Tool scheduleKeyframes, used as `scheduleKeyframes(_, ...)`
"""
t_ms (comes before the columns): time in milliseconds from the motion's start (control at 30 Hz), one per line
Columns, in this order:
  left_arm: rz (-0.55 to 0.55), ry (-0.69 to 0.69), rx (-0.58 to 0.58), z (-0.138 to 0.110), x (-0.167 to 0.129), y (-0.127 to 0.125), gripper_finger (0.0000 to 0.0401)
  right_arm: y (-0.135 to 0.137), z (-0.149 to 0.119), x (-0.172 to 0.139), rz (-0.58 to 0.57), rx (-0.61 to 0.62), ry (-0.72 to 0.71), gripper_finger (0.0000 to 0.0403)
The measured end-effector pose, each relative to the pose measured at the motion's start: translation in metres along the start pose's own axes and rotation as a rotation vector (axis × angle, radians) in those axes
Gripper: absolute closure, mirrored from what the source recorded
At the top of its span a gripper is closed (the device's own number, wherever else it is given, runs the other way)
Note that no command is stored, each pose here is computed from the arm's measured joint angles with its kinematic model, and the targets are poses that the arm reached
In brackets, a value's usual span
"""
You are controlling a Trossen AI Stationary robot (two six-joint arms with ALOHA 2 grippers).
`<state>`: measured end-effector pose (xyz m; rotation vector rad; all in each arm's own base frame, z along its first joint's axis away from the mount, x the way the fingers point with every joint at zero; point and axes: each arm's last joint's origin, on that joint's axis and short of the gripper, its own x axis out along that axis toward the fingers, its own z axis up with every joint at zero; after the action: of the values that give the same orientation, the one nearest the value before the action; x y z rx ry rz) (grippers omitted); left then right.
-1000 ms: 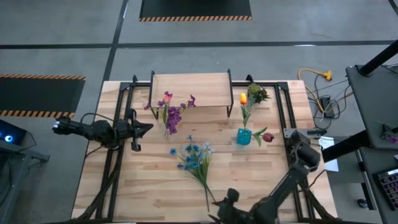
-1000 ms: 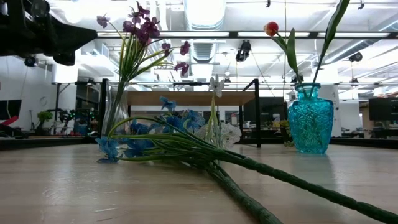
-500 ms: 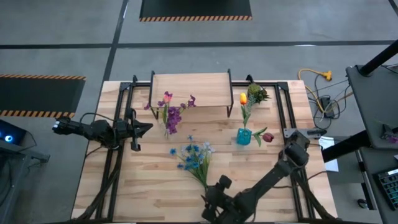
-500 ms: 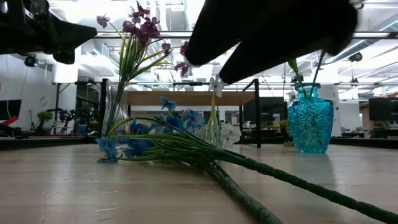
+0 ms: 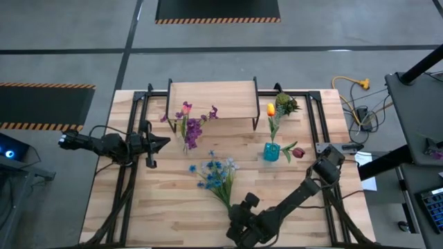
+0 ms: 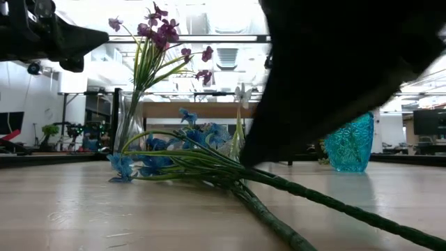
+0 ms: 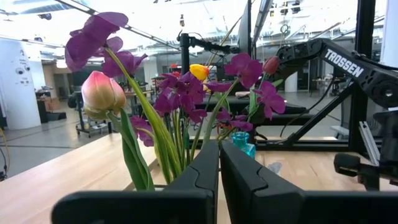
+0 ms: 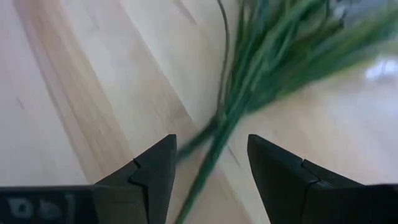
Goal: Pick and place flowers into a vace then onto a shelf
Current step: Put the blue flower into the blue transparent vase
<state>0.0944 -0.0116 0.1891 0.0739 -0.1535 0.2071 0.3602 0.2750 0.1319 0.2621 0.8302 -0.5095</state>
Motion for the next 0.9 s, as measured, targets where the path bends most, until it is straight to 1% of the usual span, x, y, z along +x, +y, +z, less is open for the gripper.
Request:
scheduleKeyframes(133,0.0,0.0,0.0,0.0,0.0,0.0,0.0401,-0.004,-0.003,0.005,-0.015,0.033,0.011,0.0214)
scheduleKeyframes(400,0.0,0.001,0.0,0.0,0.0,0.0,0.0401,-0.011,-0.011,0.011,-0.041,0.021,0.022,0.0216)
scheduleKeyframes(567,-0.001,0.007,0.004,-0.001,0.0,0.0,0.0401,-0.012,-0.008,0.013,-0.043,0.027,0.02,0.0217)
scheduleKeyframes(900,-0.001,0.015,0.007,-0.002,0.0,0.0,0.0401,-0.015,-0.003,0.017,-0.05,0.013,0.019,0.0258)
